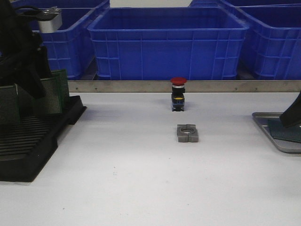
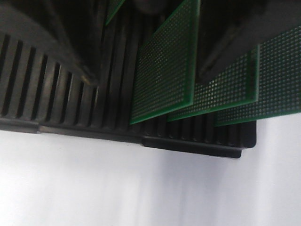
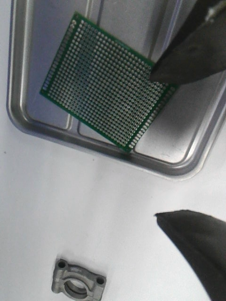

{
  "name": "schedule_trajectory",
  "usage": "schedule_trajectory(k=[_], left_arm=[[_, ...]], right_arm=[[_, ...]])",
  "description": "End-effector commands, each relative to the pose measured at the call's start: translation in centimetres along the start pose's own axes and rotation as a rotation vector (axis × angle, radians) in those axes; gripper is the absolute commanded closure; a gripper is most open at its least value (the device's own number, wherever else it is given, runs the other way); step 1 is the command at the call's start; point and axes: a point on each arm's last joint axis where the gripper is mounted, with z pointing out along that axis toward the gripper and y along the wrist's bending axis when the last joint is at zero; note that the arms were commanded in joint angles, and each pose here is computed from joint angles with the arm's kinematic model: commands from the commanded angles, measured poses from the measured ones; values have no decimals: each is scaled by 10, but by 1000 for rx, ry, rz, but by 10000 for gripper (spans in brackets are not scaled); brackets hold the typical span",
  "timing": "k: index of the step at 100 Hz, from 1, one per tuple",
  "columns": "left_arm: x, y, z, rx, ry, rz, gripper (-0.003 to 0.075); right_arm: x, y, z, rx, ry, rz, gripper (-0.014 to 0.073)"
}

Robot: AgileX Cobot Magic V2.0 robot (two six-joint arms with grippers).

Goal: Place circuit board on tray
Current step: 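Reach the left gripper back into the rack and grasp another green board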

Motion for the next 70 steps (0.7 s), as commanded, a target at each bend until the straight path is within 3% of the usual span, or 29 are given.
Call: schedule_trajectory(k=[1,25,60,70], left_arm=[[-12,2,-29,-76,-49,-8,411],[-12,2,-29,-76,-49,-8,738],[-16,-4,-43,25,-48,15,741],[-22,0,-56,-11,-73,23,741]], right_arm=[[-14,6,-13,-23,-59,-21,21],[-14,7,-13,-32,-58,-21,21],[-14,10,-13,-61,-58,-26,21],[-17,13,-14,-84,-62,-36,21]])
